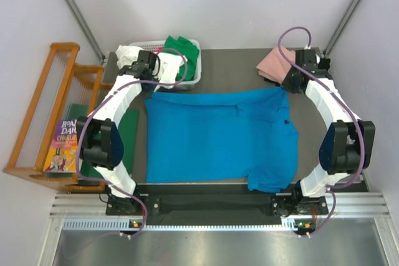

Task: Fold and stack the t-shirts
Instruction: Fold the tshirt

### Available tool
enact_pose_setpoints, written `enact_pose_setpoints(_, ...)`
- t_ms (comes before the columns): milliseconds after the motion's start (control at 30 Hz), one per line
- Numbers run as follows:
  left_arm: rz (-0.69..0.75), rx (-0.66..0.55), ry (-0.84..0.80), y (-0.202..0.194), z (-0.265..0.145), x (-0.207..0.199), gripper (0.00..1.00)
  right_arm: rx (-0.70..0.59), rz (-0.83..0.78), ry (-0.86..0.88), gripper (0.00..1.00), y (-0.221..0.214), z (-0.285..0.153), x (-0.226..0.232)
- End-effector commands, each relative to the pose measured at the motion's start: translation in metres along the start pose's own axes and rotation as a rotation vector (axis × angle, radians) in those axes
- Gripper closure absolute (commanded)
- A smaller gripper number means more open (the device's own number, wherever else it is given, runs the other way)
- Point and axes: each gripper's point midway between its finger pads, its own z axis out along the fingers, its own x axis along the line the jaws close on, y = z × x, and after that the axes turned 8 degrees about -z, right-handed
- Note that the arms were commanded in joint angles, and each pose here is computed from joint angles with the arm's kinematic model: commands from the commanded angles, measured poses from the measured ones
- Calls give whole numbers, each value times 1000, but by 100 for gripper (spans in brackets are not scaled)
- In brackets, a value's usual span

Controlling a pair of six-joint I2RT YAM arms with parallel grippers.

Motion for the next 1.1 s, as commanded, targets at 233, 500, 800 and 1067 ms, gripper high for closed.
enact_pose_setpoints(233,-13,-40,-9,2,-22,-3,100,124,7,-36,100,-31,40,-10)
enact_pose_setpoints(500,6,4,-33,-12,-15,-13,100,40,29,9,100,-26,7,-8)
enact_pose_setpoints(800,1,29,-50,-21,0,-28,100,59,26,19,100,-19,19,-1)
enact_pose_setpoints(1067,36,215,-169,-75,34,-70,100,38,29,28,100,-12,18,1)
